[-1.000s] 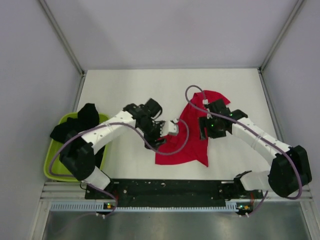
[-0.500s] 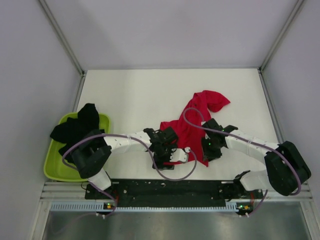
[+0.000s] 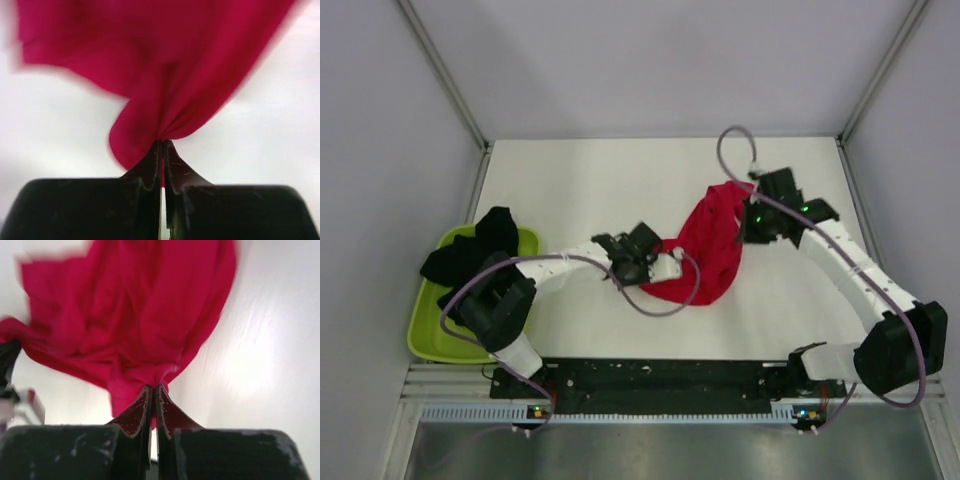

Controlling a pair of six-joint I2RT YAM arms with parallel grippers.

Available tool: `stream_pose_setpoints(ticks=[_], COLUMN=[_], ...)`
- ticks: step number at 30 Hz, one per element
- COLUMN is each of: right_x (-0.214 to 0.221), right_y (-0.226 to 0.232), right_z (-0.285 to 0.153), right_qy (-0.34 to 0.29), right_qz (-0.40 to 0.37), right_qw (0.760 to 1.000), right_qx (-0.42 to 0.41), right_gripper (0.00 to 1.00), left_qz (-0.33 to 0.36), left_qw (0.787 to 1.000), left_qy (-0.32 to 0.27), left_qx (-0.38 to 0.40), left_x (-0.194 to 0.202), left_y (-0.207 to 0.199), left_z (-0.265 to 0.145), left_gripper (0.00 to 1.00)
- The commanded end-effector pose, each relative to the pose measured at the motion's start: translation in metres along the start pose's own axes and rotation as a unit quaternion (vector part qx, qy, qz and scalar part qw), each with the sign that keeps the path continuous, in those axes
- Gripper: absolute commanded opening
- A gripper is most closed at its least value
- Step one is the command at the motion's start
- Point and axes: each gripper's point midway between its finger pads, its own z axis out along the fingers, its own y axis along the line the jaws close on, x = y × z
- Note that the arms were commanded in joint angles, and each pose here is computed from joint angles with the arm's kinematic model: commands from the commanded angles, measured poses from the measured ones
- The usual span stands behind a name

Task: Fold and stack the t-shirts
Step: Flatten out the tshirt

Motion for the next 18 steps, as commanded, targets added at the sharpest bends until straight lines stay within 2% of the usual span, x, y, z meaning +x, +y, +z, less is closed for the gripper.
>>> stream_pose_setpoints(ticks=[1, 4, 6, 9, 13, 16, 18], right_x=[-0.139, -0.170, -0.169, -0.148, -0.117, -0.103, -0.109], right_y=[-0.020, -0.044, -0.040, -0.030, -0.035, -0.023, -0.016], right_z=[-0.138, -0.232, -0.285, -0.334, -0.377, -0.404, -0.411], right_qy=[-0.245, -0.358, -0.415, -0.469, -0.518, -0.542, -0.547], right_qz=[-0.020, -0.009, -0.013, -0.016, -0.004, -0.010, -0.020], right_qw=[0.969, 0.931, 0.906, 0.881, 0.852, 0.839, 0.836], right_qx=[0.023, 0.070, 0.076, 0.060, 0.074, 0.049, 0.035], right_gripper=[0.00, 0.00, 0.00, 0.00, 0.00, 0.00, 0.00], left_qz=[-0.171, -0.238, -0.238, -0.253, -0.281, -0.283, -0.280], left_qw=[0.965, 0.938, 0.928, 0.915, 0.890, 0.880, 0.873], left_qy=[-0.022, -0.091, -0.137, -0.148, -0.129, -0.136, -0.150], left_qx=[-0.199, -0.236, -0.251, -0.279, -0.336, -0.356, -0.371], left_x=[0.024, 0.034, 0.028, 0.037, 0.062, 0.063, 0.058], left_y=[0.158, 0.196, 0.195, 0.186, 0.177, 0.172, 0.178], left_z=[-0.128, -0.228, -0.286, -0.344, -0.395, -0.423, -0.436], left_gripper=[0.00, 0.00, 0.00, 0.00, 0.00, 0.00, 0.00])
